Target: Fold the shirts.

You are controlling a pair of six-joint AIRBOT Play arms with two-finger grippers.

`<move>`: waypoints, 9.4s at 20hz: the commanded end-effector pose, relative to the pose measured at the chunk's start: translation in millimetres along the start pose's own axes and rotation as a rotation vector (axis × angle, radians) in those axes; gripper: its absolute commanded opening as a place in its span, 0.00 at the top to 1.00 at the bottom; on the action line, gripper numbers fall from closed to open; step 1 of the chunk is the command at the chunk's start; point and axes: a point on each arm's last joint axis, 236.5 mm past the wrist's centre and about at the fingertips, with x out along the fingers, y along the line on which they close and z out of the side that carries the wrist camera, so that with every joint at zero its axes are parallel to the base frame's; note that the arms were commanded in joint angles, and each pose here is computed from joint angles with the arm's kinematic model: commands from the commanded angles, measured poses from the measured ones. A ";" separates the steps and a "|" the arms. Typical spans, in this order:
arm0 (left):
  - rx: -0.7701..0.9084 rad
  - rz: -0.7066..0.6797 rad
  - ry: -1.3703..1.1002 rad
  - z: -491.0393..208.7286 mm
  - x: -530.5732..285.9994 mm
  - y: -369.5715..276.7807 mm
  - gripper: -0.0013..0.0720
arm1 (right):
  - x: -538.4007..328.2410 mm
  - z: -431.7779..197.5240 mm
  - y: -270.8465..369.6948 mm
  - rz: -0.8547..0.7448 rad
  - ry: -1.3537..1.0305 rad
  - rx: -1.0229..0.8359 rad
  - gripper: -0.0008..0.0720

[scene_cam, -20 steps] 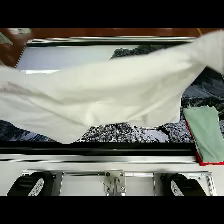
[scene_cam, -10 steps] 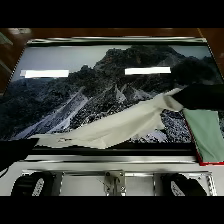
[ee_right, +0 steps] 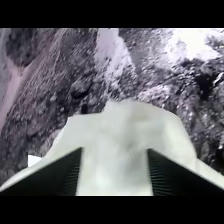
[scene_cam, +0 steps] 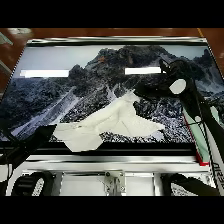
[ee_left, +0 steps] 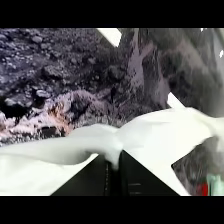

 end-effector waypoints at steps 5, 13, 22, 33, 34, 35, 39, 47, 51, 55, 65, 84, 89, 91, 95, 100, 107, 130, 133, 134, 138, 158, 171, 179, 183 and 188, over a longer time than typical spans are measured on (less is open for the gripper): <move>-0.044 -0.051 -0.202 44.3 9.3 1.2 0.92 | -83.3 4.4 -110.0 -0.252 0.150 -0.095 0.20; -0.043 0.009 -0.062 11.3 13.9 14.7 0.92 | -98.7 -112.8 -195.6 -0.221 0.413 0.310 0.06; -0.044 0.024 -0.028 3.1 14.2 17.9 0.92 | -32.5 -136.6 -189.4 -0.047 0.375 0.495 0.06; -0.045 0.024 -0.028 3.2 14.2 17.9 0.92 | -16.4 -142.9 -205.5 -0.085 0.336 0.522 0.23; -0.045 0.024 -0.028 3.2 14.2 17.9 0.92 | -12.3 -141.0 -203.6 -0.091 0.326 0.505 0.23; -0.045 0.024 -0.028 3.2 14.2 17.9 0.92 | -6.8 -138.9 -201.3 -0.102 0.315 0.480 0.23; -0.040 0.016 -0.039 6.5 13.3 14.9 0.92 | 10.3 -126.4 -176.5 -0.102 0.294 0.348 0.90; 0.060 -0.543 -1.008 213.9 -171.6 -161.4 0.92 | -200.0 81.2 -39.1 -0.017 -0.350 -0.166 0.90; 0.111 -0.755 -1.162 228.1 -281.9 -241.2 0.92 | -390.6 122.1 82.8 -0.028 -0.880 -0.427 0.90; 0.507 -0.515 -0.843 176.6 -233.8 -270.0 0.92 | -447.3 85.2 114.3 -0.075 -0.969 -0.476 0.90; 0.643 -0.262 -0.449 117.4 -168.8 -216.4 0.92 | -403.5 -27.8 19.1 -0.422 -0.446 -0.375 0.90; 0.322 0.308 -0.005 108.0 52.8 -13.2 0.92 | -84.3 18.8 -63.2 -0.129 -0.233 -0.080 0.90; 0.296 0.384 0.057 103.7 69.5 15.8 0.01 | -55.6 6.8 -80.8 -0.151 -0.155 -0.031 0.90; 0.290 0.428 0.071 115.6 51.6 19.5 0.01 | -58.2 4.6 -79.8 -0.155 -0.147 -0.045 0.90; 0.198 0.409 0.343 49.2 35.8 11.7 0.01 | -58.7 -10.8 -84.0 -0.175 -0.081 -0.065 0.90; 0.078 0.286 0.589 -91.5 62.9 11.0 0.01 | -60.1 -33.4 -95.6 -0.221 0.023 -0.120 0.90; -0.082 0.271 0.569 -172.8 110.7 19.7 0.01 | -60.3 -37.0 -96.0 -0.222 0.039 -0.120 0.90; 0.233 -0.221 0.287 -72.6 95.2 -149.6 0.92 | -108.8 -1.3 -55.9 -0.184 -0.118 -0.199 0.90; 0.256 -0.488 -0.011 29.8 -0.5 -245.1 0.92 | -213.0 61.9 20.6 -0.121 -0.460 -0.352 0.90; 0.256 -0.574 -0.122 63.3 -46.0 -273.4 0.92 | -263.4 79.8 52.5 -0.091 -0.614 -0.398 0.90; 0.297 -0.806 -0.437 130.2 -202.5 -336.1 0.92 | -415.0 82.2 137.4 0.015 -0.981 -0.494 0.90; 0.538 -0.046 0.078 40.6 -88.5 -147.2 0.92 | -298.2 -28.6 -9.6 -0.394 -0.123 -0.370 0.90; 0.605 0.050 -0.072 108.8 159.6 -116.7 0.92 | -80.7 121.4 -100.9 -0.399 -0.267 -0.213 0.90; 0.482 0.263 0.353 9.7 189.7 -26.4 0.28 | -37.8 124.7 -88.9 -0.244 -0.280 -0.062 0.09; 0.424 0.443 0.465 46.3 117.9 10.9 0.17 | -139.0 163.8 -98.6 -0.439 -0.402 -0.276 0.04; 0.228 0.482 0.526 17.4 37.6 63.5 0.16 | -238.8 69.6 -223.2 -0.761 -0.065 -0.066 0.04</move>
